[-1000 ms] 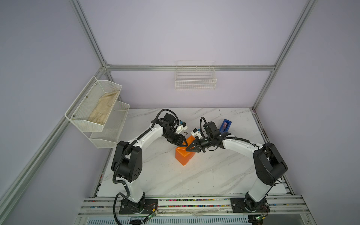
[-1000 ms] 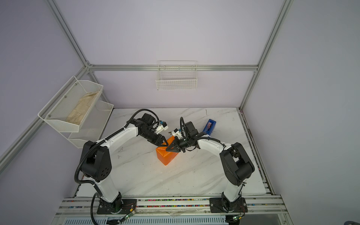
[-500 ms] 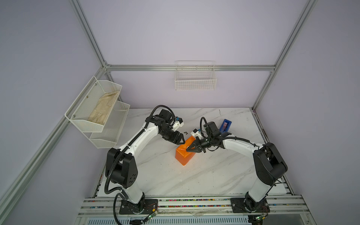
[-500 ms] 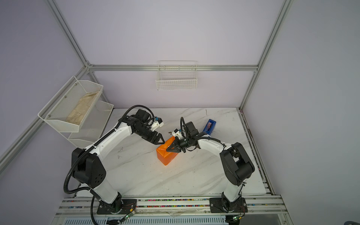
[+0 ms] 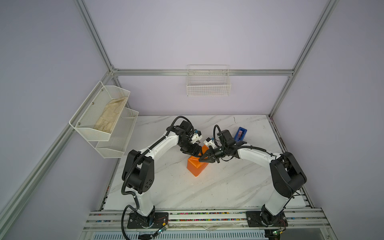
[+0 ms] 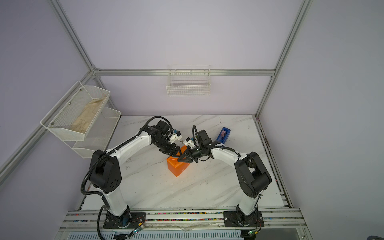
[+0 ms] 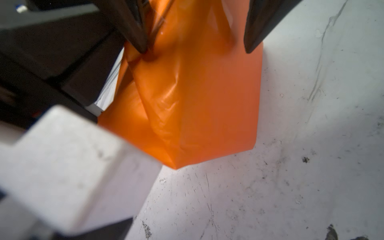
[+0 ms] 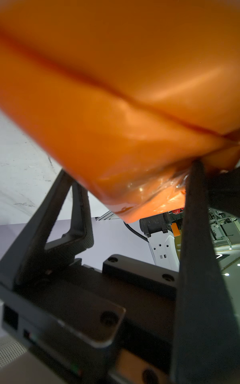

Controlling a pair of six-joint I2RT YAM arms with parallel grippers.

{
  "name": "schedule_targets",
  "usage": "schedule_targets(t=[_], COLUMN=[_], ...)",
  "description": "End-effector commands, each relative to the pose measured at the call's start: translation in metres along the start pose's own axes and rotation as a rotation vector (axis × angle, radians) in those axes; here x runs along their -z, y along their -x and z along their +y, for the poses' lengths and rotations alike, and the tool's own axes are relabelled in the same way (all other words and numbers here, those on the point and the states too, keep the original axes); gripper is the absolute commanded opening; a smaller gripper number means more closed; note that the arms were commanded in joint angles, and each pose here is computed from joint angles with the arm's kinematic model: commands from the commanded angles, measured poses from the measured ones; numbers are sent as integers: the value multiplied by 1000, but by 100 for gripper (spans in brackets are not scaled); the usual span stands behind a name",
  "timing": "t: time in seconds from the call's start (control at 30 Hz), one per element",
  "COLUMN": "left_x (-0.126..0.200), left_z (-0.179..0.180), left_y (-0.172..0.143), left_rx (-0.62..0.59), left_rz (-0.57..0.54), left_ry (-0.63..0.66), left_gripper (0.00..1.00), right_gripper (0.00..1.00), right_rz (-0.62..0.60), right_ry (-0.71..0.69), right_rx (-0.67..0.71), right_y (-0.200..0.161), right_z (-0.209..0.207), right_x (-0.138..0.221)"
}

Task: Wrap a gift box in wrapping paper
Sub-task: Stick the wrapping paper to the gift box, then lay the gift box flat at the center of the table.

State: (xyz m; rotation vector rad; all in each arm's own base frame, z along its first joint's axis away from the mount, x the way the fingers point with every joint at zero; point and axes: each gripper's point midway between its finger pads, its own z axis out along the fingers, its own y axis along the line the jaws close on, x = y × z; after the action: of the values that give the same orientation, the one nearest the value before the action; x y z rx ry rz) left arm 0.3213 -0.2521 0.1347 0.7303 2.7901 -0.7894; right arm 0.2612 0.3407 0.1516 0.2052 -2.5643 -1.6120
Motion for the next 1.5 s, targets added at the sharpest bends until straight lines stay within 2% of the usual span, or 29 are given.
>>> schedule_targets(t=[0.0, 0.1, 0.27, 0.43, 0.47, 0.6, 0.73, 0.87, 1.0, 1.17, 1.3, 1.47], left_x=[-6, -11, -19, -21, -21, -21, -21, -21, -22, -18, -8, -1], left_z=[22, 27, 35, 34, 33, 33, 32, 35, 43, 67, 106, 139], left_y=[1, -7, -21, -22, -22, -22, -22, -22, -25, -27, -34, -45], left_rx=[31, 31, 39, 38, 37, 33, 34, 37, 55, 111, 214, 324], left_rz=[7, 41, 86, 95, 93, 97, 95, 96, 105, 106, 98, 92], left_ry=[118, 138, 155, 143, 138, 136, 132, 142, 155, 201, 262, 294], left_gripper=[63, 56, 56, 56, 56, 56, 56, 56, 56, 56, 56, 57], right_gripper=[0, 0, 20, 28, 27, 10, 6, 3, 0, 0, 0, 0], right_rz=[-13, -22, -113, -153, -171, -200, -171, -90, -74, -29, -126, -307], right_ry=[-149, -138, -148, -191, -203, -162, -90, -97, -128, -189, -173, -219], right_rx=[-136, -123, -138, -154, -144, -70, -53, -71, -88, -86, -96, -157], right_y=[-4, -2, -5, -25, -25, -14, -3, -13, -27, -49, -34, -1], right_z=[-47, -35, -9, 0, 6, 33, 37, 15, 3, -4, 6, -21], right_x=[-3, 1, 28, 55, 61, 64, 32, 0, -1, 11, 41, 98])
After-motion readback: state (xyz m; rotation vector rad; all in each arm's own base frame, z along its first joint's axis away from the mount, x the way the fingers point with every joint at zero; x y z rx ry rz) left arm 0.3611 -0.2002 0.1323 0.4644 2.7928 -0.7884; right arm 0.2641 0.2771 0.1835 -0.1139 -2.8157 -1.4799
